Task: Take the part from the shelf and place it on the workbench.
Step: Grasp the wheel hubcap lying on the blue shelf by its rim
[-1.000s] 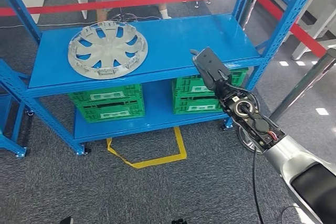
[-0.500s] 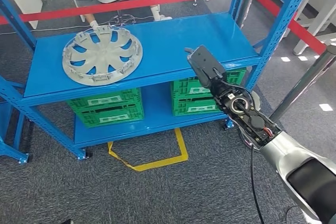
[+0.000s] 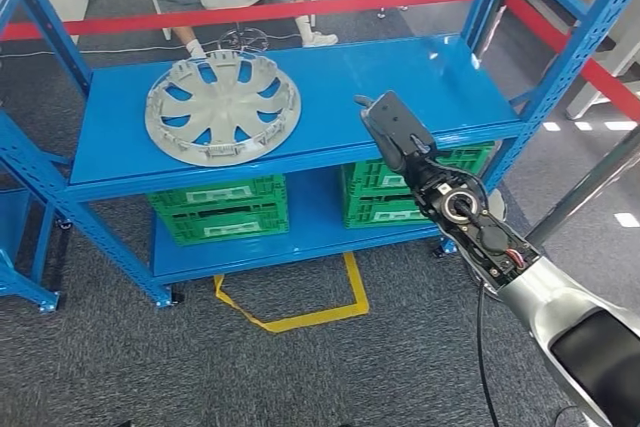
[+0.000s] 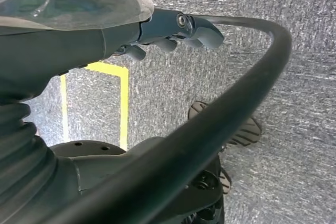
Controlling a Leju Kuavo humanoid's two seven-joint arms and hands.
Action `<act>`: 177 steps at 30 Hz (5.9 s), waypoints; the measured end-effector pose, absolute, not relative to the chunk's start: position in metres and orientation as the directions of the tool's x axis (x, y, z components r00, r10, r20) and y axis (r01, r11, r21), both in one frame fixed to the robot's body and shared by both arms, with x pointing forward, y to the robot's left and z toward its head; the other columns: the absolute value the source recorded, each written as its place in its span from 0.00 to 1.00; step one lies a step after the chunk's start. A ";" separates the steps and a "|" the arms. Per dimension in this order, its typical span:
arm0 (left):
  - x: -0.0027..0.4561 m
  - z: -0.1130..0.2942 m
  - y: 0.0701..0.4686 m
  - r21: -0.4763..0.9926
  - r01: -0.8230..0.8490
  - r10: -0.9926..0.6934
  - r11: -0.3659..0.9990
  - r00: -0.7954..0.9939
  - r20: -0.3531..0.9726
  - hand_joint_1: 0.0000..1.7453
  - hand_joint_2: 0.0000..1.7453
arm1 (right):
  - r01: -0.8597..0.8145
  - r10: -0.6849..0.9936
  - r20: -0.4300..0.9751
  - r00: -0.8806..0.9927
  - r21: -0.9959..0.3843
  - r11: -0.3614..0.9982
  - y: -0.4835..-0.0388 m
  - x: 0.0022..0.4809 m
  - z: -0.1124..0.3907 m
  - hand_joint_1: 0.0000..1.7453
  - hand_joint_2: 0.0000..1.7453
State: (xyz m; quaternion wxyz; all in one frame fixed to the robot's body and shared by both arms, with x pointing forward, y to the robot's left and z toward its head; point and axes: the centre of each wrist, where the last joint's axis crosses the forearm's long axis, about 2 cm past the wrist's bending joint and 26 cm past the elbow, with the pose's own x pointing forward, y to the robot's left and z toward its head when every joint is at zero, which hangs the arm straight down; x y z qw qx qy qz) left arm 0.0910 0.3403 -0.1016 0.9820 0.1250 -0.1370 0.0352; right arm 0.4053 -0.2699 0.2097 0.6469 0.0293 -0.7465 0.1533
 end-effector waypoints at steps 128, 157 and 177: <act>0.089 -0.102 0.339 0.226 -0.114 0.049 0.968 0.960 0.275 0.00 1.00 | -0.236 0.107 0.985 -0.136 -0.137 0.962 -0.275 0.400 0.194 0.00 0.00; 0.090 -0.102 0.340 0.256 -0.126 0.055 0.958 0.962 0.269 0.00 0.00 | -0.231 0.125 0.983 -0.134 -0.154 0.961 -0.275 0.399 0.193 0.00 0.00; 0.094 -0.101 0.340 0.255 -0.121 0.048 0.959 0.960 0.275 0.00 0.00 | -0.227 0.150 0.982 -0.117 -0.173 0.958 -0.278 0.396 0.185 0.00 0.00</act>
